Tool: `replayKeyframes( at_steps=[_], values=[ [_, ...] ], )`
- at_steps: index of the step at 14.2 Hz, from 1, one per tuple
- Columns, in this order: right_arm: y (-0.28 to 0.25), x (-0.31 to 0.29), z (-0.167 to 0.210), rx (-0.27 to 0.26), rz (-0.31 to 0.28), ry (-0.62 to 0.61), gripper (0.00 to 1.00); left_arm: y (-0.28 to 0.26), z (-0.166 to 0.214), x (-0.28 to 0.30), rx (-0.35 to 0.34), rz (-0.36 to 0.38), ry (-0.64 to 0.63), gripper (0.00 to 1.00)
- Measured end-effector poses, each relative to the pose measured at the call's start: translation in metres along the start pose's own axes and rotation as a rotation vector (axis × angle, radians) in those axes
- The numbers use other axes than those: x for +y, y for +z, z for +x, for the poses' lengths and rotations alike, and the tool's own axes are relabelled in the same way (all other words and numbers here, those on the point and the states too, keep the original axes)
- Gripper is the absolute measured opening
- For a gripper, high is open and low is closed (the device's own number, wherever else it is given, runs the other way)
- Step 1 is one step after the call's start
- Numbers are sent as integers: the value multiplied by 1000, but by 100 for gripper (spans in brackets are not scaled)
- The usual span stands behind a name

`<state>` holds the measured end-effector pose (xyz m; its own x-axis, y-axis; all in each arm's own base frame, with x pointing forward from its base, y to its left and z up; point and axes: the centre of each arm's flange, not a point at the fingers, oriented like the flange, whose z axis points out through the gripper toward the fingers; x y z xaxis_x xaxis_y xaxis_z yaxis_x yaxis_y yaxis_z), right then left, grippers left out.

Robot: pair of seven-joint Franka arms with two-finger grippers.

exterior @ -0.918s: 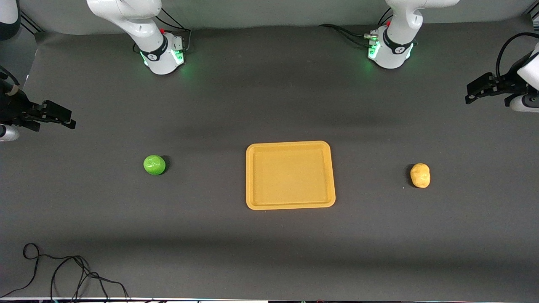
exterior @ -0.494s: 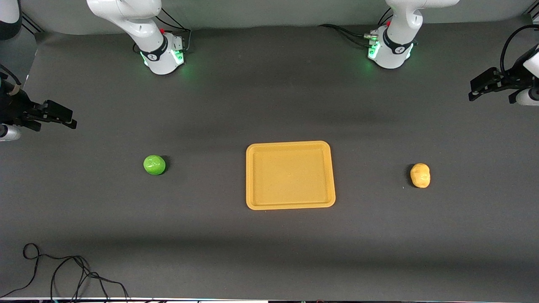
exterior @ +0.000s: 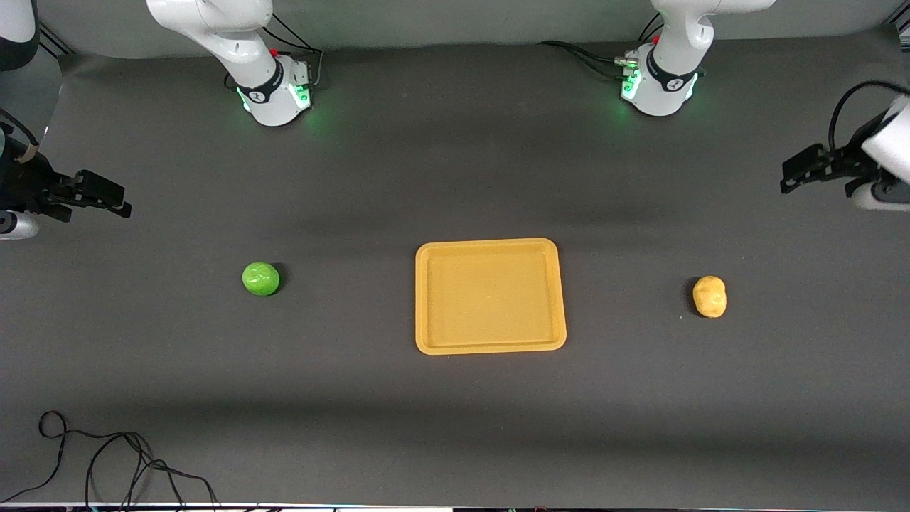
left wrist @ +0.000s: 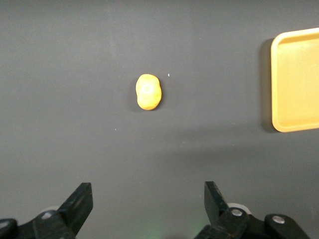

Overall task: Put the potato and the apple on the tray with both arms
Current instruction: 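Move the left gripper toward the yellow potato, then grasp the yellow potato with the left gripper while the right gripper reaches the apple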

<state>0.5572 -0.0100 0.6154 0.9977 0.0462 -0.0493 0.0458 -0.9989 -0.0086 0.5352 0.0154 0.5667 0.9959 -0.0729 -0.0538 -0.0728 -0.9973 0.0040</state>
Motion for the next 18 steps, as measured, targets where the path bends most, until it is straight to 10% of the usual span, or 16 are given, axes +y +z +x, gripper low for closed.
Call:
replayKeyframes(
  at_steps=[12,18],
  values=[
    [17,1,2,-16,0,-27,100,297,77,-13,-45,18,-8,100],
    [94,1,17,36,-4,-27,100,350,73,-14,-26,29,-2,100]
  ],
)
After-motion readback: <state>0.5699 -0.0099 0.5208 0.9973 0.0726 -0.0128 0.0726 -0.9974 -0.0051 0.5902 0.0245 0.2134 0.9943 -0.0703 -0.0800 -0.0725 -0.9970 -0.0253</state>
